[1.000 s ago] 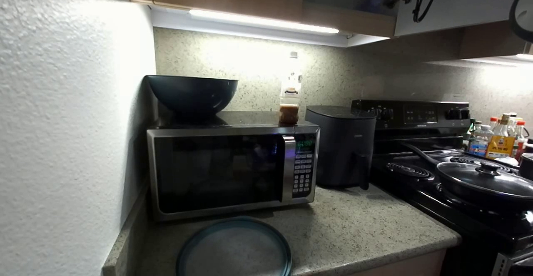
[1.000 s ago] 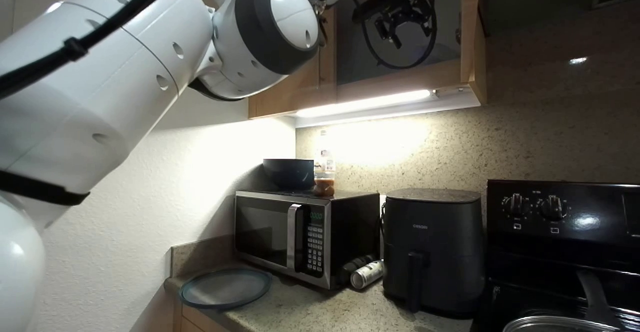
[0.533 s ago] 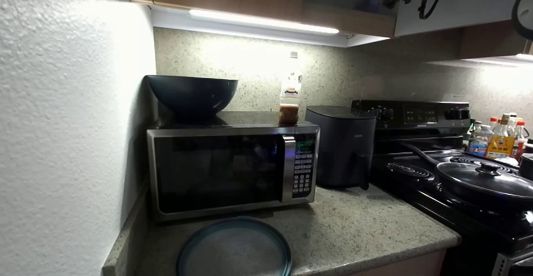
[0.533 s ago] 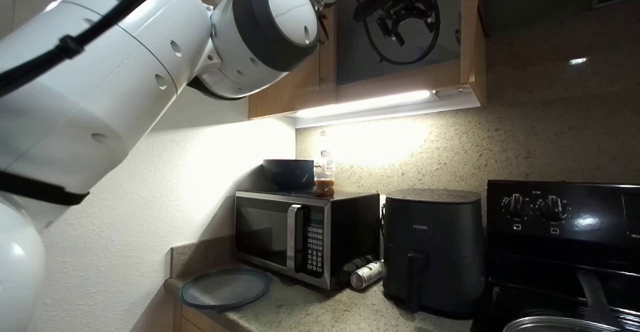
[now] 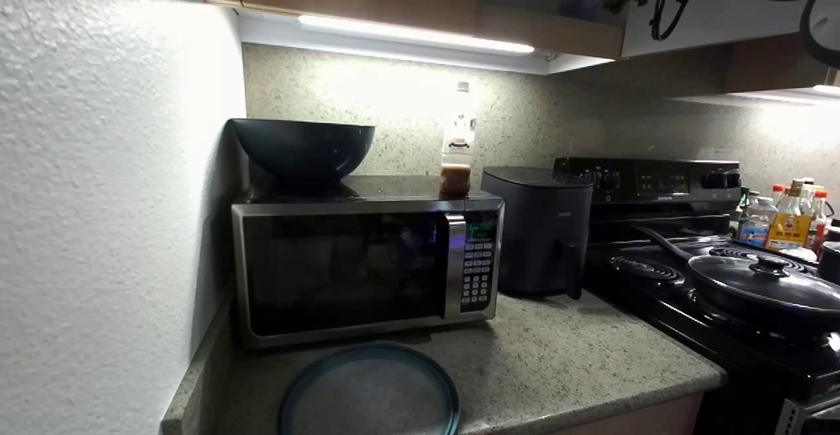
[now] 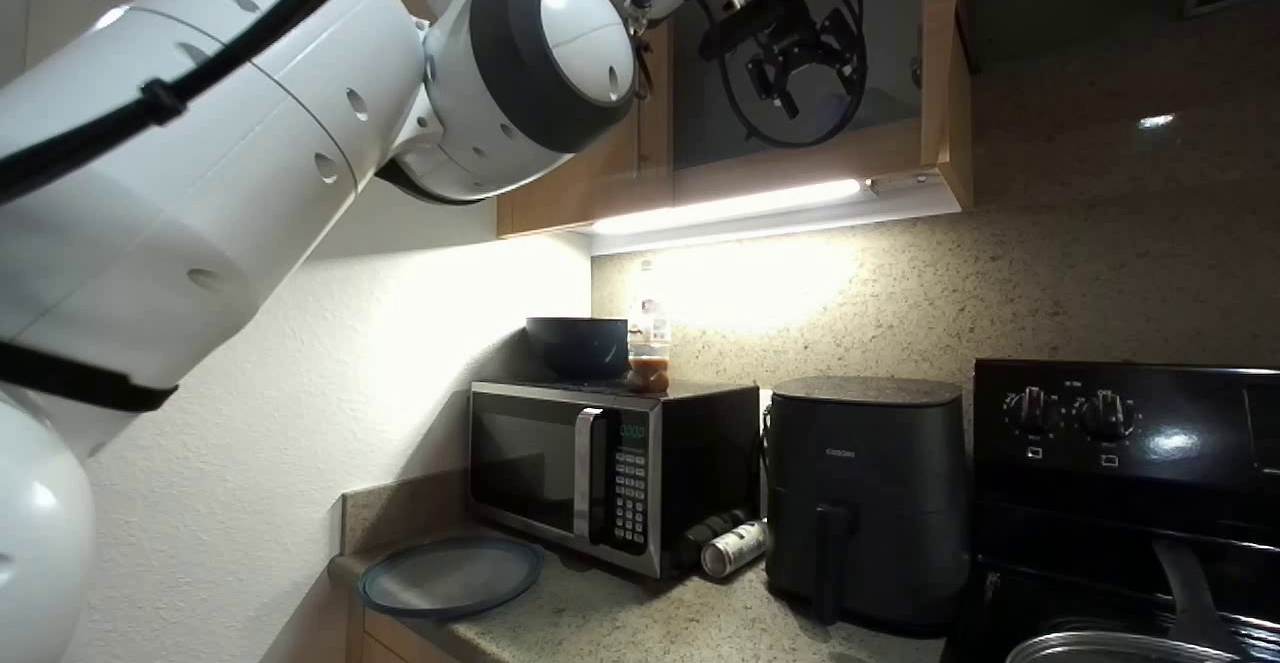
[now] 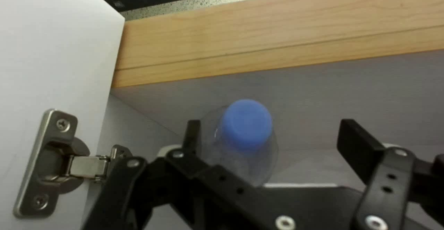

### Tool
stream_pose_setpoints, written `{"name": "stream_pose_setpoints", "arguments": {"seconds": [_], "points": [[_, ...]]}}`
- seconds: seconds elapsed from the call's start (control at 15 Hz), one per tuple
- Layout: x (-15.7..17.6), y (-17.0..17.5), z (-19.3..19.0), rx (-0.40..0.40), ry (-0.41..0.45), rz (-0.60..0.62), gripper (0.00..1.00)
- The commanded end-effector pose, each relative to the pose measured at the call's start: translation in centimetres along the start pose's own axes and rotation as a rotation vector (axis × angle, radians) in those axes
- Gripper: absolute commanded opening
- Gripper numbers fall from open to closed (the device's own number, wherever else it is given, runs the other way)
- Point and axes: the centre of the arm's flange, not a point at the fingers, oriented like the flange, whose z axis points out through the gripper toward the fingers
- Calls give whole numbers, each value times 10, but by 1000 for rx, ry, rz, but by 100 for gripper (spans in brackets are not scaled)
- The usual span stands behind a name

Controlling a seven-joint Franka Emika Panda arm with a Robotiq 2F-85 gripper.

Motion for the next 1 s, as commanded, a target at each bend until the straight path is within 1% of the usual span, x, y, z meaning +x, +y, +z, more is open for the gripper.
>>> {"name": "stream_pose_setpoints", "arguments": {"seconds": [0.0,0.13,0.2,0.33,0.6,0.67,0.73,0.93], "points": [[34,-7,8,11,-50,21,100],[33,-6,15,-1,-67,29,100],[32,-5,19,-23,-65,42,100],[34,-3,24,-71,-27,88,100],[37,-2,26,-126,45,160,100],[38,-2,25,-131,65,169,92],[40,-3,24,-135,86,171,74],[43,-3,23,-145,97,198,54]]}}
